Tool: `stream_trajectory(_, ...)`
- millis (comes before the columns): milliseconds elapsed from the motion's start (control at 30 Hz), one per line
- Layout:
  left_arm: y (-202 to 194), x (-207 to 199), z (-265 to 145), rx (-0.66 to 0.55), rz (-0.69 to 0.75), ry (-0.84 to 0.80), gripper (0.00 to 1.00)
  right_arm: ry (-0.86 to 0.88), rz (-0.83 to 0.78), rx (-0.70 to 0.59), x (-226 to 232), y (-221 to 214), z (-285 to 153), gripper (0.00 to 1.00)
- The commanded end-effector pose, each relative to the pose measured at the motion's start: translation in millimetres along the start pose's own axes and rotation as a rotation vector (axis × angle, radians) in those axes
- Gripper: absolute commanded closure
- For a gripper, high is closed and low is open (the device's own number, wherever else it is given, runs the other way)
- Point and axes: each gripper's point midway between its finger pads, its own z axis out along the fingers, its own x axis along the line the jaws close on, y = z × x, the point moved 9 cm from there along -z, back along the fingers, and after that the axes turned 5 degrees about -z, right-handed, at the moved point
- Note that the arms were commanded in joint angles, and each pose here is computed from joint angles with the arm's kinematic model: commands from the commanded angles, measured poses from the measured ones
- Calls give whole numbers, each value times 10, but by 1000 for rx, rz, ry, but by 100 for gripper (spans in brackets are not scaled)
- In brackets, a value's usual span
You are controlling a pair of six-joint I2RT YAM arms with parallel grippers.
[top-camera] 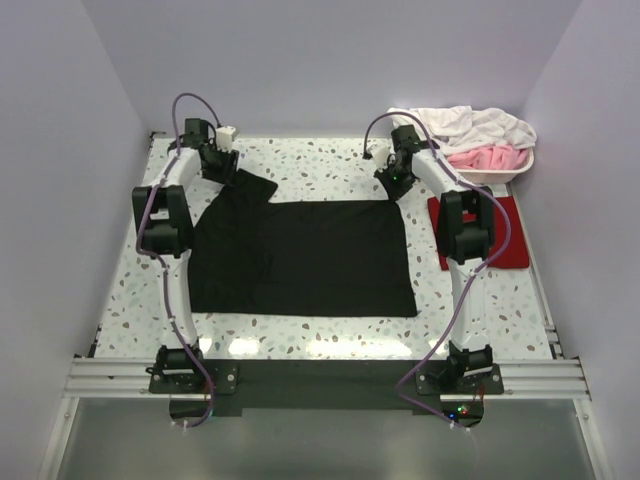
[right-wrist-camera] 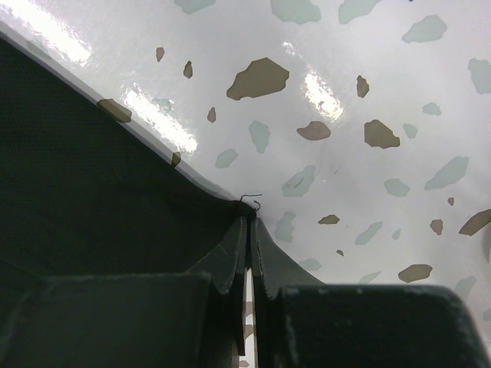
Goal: Fold and stack the t-shirts
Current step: Fold the tshirt
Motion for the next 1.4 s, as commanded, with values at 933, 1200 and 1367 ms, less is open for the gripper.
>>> stream_trajectory(933, 70, 8, -558, -71, -34, -74, 100, -49, -30, -73, 34, -51, -299, 100)
stream_trajectory(1200, 55, -73, -843, -141, 46, -65, 100, -86, -35, -153, 14, -37, -680, 100)
stream_trajectory(1367, 4, -109, -1023, -160, 106, -42, 100, -79, -58, -161, 54, -73, -810, 100)
